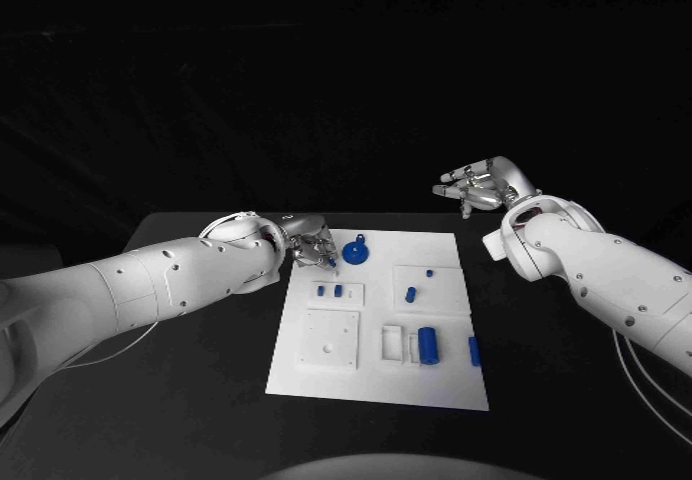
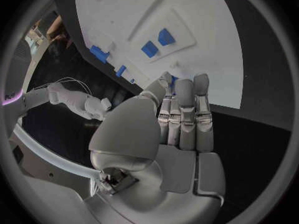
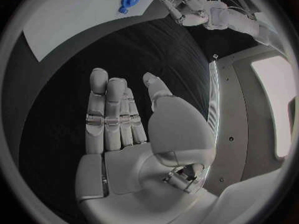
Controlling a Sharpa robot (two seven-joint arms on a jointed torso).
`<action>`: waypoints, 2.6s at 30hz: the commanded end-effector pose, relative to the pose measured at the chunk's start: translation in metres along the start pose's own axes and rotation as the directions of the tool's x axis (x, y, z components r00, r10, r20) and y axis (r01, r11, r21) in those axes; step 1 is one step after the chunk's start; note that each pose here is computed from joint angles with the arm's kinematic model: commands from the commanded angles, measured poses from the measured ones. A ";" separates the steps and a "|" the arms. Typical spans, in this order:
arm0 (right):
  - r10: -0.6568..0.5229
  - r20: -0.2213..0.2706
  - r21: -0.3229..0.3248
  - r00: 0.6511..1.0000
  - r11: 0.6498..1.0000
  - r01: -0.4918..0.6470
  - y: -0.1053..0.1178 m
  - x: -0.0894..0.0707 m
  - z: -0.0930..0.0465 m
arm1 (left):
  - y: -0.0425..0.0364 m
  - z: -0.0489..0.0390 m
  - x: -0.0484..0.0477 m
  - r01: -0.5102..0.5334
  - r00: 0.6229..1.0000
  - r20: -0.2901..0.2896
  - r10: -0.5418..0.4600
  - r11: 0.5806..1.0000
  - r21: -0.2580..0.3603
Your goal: Assemble the parts on the task board
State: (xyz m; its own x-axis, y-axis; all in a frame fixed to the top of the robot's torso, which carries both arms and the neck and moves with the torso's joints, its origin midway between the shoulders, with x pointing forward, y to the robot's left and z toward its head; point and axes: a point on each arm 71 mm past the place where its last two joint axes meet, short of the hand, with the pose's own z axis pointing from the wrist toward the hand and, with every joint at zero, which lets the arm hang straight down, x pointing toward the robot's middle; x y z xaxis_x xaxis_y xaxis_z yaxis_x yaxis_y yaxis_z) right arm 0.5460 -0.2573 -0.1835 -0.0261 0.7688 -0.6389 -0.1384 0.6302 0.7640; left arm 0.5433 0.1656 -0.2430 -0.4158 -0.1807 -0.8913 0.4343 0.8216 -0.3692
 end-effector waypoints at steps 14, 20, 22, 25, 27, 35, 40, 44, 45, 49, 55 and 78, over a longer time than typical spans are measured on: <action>0.002 -0.002 -0.012 1.000 1.000 -0.002 0.002 0.001 0.000 | -0.0017 0.0038 0.0170 0.016 0.999 -0.031 -0.017 1.000 -0.014; 0.003 -0.002 -0.013 1.000 1.000 -0.003 0.002 0.001 0.000 | -0.0025 0.0056 0.0197 0.018 0.999 -0.033 -0.019 1.000 -0.017; 0.003 -0.003 -0.013 1.000 1.000 -0.003 0.002 0.002 0.000 | -0.0022 0.0061 0.0210 0.019 0.999 -0.037 -0.020 1.000 -0.021; 0.003 -0.003 -0.013 1.000 1.000 -0.003 0.002 0.002 0.000 | -0.0019 0.0066 0.0220 0.019 0.999 -0.040 -0.020 1.000 -0.024; 0.003 -0.003 -0.013 1.000 1.000 -0.003 0.002 0.002 0.000 | -0.0019 0.0070 0.0224 0.020 0.999 -0.042 -0.021 0.999 -0.027; 0.002 -0.003 -0.012 1.000 1.000 -0.002 0.002 0.001 0.000 | -0.0028 0.0087 0.0247 -0.001 0.998 -0.060 -0.001 0.999 -0.035; 0.002 -0.004 -0.011 1.000 1.000 -0.002 0.002 0.001 0.000 | -0.0012 0.0087 0.0248 -0.015 0.998 -0.063 0.012 0.999 -0.044; 0.002 -0.004 -0.011 1.000 1.000 -0.002 0.002 0.001 0.000 | -0.0006 0.0086 0.0247 -0.019 0.998 -0.062 0.016 0.999 -0.044; 0.002 -0.004 -0.011 1.000 1.000 -0.002 0.002 0.001 0.000 | -0.0009 0.0088 0.0248 -0.019 0.998 -0.062 0.016 0.999 -0.042; 0.002 -0.005 -0.011 1.000 1.000 -0.003 0.002 0.002 0.000 | -0.0036 0.0101 0.0258 -0.018 0.998 -0.066 0.016 0.999 -0.032; 0.003 -0.008 -0.011 1.000 1.000 -0.003 0.002 0.002 0.000 | -0.0056 0.0109 0.0290 -0.016 0.996 -0.089 0.014 0.999 -0.028; 0.002 -0.010 -0.014 1.000 1.000 -0.002 0.002 0.002 0.000 | 0.0038 0.0061 0.0263 -0.013 0.999 -0.037 0.010 0.998 -0.057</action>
State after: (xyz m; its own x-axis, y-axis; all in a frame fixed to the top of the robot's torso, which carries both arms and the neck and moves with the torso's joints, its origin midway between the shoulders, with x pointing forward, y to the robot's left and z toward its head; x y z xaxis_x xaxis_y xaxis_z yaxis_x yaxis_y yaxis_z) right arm 0.5458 -0.2558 -0.1832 -0.0284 0.7701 -0.6372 -0.1407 0.6281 0.7653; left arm 0.5386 0.1613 -0.2703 -0.4502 -0.1470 -0.8807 0.3961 0.8511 -0.3445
